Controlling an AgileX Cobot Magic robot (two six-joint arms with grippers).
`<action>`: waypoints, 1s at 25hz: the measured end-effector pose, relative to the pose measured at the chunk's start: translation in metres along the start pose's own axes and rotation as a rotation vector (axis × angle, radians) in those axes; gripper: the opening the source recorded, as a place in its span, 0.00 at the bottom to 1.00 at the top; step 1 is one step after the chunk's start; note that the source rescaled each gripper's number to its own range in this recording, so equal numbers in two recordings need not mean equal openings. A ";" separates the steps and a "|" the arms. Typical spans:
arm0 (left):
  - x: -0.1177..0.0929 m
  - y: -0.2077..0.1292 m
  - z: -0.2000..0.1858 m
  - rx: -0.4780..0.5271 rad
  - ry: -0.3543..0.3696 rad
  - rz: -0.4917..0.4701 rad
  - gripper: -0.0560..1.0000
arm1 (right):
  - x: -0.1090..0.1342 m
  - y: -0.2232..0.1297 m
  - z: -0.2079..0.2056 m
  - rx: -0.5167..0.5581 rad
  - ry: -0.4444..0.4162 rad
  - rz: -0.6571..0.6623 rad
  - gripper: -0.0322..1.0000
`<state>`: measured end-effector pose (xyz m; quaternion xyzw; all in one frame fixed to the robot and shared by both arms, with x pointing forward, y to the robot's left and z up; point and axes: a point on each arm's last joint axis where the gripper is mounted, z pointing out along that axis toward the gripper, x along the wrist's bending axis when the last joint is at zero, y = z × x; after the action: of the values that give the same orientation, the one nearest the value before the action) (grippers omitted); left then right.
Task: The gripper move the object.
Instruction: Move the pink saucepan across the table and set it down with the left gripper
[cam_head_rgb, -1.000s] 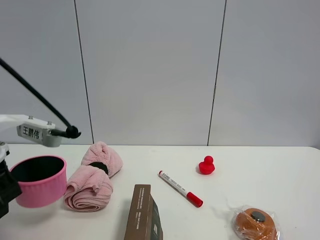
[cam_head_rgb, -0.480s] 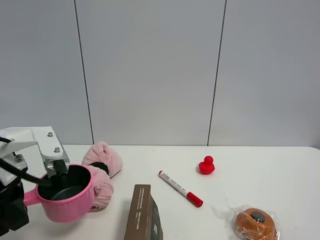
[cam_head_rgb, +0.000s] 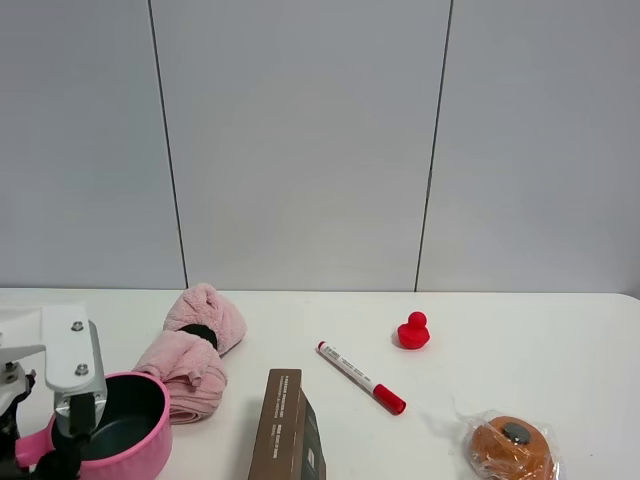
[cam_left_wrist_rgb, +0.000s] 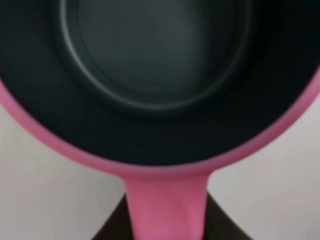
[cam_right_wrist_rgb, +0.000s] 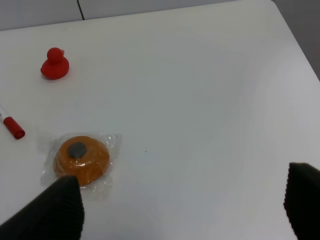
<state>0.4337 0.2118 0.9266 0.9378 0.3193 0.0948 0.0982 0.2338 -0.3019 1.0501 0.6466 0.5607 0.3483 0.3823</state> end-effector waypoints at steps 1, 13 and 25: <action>0.000 0.000 0.000 -0.008 0.007 0.012 0.05 | 0.000 0.000 0.000 0.000 0.000 0.000 1.00; -0.007 0.005 0.027 0.030 -0.006 0.175 0.05 | 0.000 0.000 0.000 0.000 0.000 0.000 1.00; -0.007 0.011 0.033 -0.020 0.017 0.177 0.07 | 0.000 0.000 0.000 0.000 0.000 0.000 1.00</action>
<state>0.4426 0.1943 0.8967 0.9604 0.2350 0.1144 0.0962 0.2338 -0.3019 1.0501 0.6466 0.5607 0.3483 0.3823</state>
